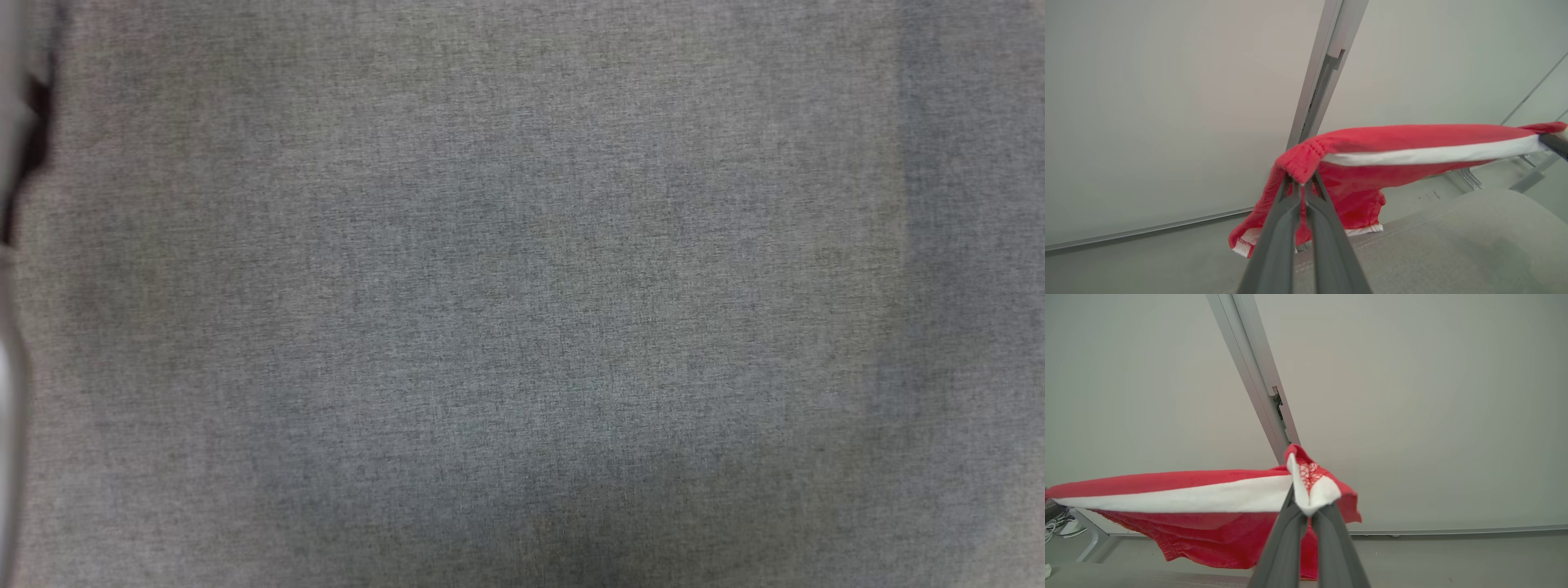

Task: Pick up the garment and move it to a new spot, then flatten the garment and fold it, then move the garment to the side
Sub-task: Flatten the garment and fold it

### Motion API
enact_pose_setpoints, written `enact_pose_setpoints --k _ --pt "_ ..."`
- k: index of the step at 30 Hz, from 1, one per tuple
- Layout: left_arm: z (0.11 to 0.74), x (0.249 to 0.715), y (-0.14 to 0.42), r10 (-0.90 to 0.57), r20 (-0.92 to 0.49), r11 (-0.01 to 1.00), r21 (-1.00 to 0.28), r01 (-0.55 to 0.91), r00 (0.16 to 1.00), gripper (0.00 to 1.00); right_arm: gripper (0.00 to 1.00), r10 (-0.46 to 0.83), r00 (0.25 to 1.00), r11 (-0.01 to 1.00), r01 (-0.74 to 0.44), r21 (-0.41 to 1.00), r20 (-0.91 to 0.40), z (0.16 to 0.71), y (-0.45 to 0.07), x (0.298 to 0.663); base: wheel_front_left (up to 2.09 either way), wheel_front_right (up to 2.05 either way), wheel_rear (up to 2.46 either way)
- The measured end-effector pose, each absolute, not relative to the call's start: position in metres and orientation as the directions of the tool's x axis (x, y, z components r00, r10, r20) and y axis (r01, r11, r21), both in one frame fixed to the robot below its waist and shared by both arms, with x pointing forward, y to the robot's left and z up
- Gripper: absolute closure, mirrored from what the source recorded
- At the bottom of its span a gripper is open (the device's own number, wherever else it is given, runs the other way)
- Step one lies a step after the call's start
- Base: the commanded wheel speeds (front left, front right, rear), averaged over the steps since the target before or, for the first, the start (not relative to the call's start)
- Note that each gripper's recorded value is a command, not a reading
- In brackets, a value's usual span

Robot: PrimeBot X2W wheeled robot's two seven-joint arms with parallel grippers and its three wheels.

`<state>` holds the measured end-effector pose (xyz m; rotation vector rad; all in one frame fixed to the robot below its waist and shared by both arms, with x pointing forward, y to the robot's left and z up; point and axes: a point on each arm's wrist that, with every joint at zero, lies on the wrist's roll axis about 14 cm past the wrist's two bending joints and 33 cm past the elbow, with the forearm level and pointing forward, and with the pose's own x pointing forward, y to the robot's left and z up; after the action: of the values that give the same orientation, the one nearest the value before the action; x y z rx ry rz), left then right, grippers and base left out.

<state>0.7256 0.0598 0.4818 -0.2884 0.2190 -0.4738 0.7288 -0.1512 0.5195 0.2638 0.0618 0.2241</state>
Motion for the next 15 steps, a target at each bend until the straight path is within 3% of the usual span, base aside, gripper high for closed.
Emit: enact_pose_setpoints --k 6,15 --pt "0.407 0.670 0.051 -0.516 -0.275 0.819 -0.436 0.373 0.811 1.00 1.00 0.282 0.953 0.915 -0.233 0.331 -0.109 0.457 -0.143 0.677 0.00 0.00 0.00" --pt "0.397 0.500 0.025 -0.716 -0.312 0.624 -0.687 0.372 0.625 1.00 1.00 0.285 0.914 0.907 -0.158 0.391 -0.290 0.406 -0.183 0.520 0.00 0.00 0.00"
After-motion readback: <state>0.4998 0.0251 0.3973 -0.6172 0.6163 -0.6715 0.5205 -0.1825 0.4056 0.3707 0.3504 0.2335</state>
